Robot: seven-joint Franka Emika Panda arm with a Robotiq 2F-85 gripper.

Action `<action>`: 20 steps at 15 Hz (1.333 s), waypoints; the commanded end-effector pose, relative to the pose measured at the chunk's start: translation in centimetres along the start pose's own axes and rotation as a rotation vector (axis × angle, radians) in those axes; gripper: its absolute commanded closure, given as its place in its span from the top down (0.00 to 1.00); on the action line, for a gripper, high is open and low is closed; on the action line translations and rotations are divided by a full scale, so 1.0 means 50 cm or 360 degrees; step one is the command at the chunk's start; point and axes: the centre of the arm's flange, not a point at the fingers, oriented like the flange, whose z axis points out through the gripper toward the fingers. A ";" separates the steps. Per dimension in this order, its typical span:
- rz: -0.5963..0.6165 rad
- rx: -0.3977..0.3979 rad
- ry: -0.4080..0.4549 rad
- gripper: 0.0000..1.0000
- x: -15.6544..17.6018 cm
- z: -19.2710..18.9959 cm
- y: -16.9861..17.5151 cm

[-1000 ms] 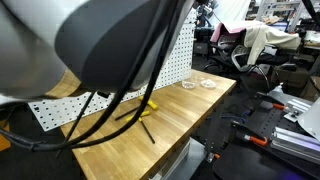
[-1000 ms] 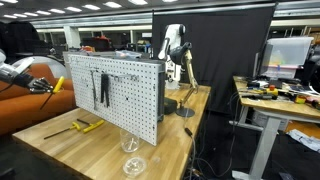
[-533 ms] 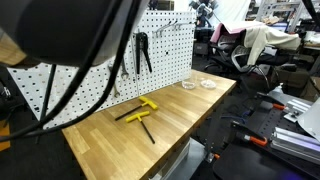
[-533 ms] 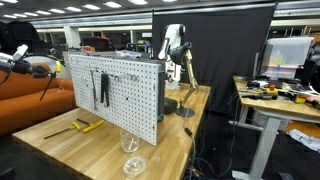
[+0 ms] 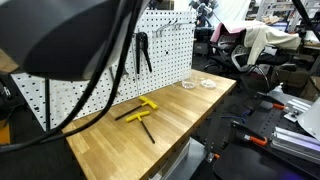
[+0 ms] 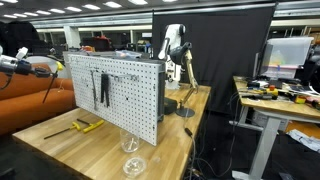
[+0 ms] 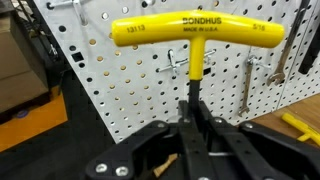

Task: Hang the objects on the slat wall

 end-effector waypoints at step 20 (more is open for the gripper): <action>-0.0640 -0.0438 -0.0642 0.03 -0.094 0.108 0.101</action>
